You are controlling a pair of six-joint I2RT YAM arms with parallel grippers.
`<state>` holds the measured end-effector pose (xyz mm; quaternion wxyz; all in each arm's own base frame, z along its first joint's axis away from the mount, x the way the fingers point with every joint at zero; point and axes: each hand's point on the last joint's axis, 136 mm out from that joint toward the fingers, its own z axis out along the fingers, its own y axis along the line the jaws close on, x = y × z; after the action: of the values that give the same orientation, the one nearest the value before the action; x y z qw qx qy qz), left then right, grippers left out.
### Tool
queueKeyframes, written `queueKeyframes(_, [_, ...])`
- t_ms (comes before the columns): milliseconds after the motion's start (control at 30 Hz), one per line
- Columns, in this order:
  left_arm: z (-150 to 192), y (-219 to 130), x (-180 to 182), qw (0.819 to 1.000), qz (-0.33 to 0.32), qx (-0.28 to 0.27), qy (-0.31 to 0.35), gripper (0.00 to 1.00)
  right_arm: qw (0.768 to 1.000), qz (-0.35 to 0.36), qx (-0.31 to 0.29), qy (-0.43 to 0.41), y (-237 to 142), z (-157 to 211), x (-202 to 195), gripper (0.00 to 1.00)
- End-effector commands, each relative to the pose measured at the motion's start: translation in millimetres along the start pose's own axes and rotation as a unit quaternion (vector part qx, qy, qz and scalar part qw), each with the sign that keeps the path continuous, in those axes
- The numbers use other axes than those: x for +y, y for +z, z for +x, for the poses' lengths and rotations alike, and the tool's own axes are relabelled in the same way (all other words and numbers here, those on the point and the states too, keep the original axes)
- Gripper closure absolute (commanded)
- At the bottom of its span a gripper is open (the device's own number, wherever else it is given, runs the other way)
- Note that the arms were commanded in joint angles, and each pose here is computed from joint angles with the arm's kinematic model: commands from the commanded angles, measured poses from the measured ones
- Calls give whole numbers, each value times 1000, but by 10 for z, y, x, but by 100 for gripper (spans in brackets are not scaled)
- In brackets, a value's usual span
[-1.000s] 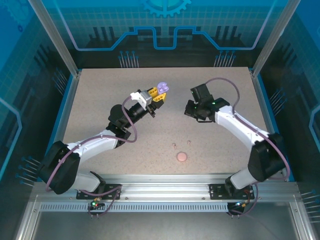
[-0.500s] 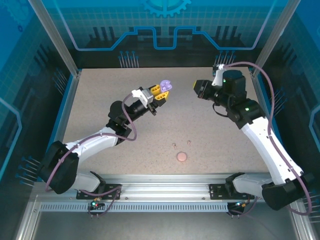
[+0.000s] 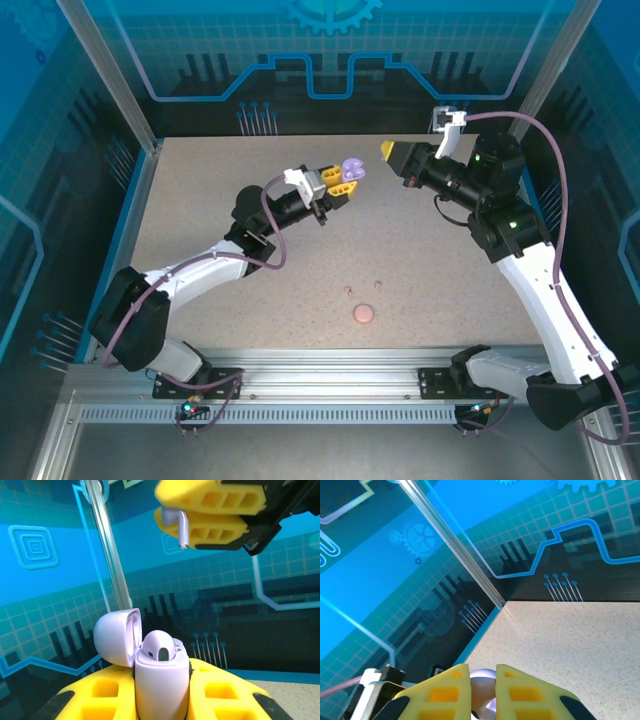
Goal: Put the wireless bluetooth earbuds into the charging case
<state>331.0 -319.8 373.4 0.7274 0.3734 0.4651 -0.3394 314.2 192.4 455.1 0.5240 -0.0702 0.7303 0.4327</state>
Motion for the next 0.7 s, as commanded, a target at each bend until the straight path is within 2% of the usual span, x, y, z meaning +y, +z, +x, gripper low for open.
queueKeyframes(0, [-153,82,-43,999,20,-19,18,100,999,-36,4,-9,47,17,110,86])
queueKeyframes(667, [-165,79,-35,1000,12,-20,20,100,997,-41,62,22,327,470,25,87])
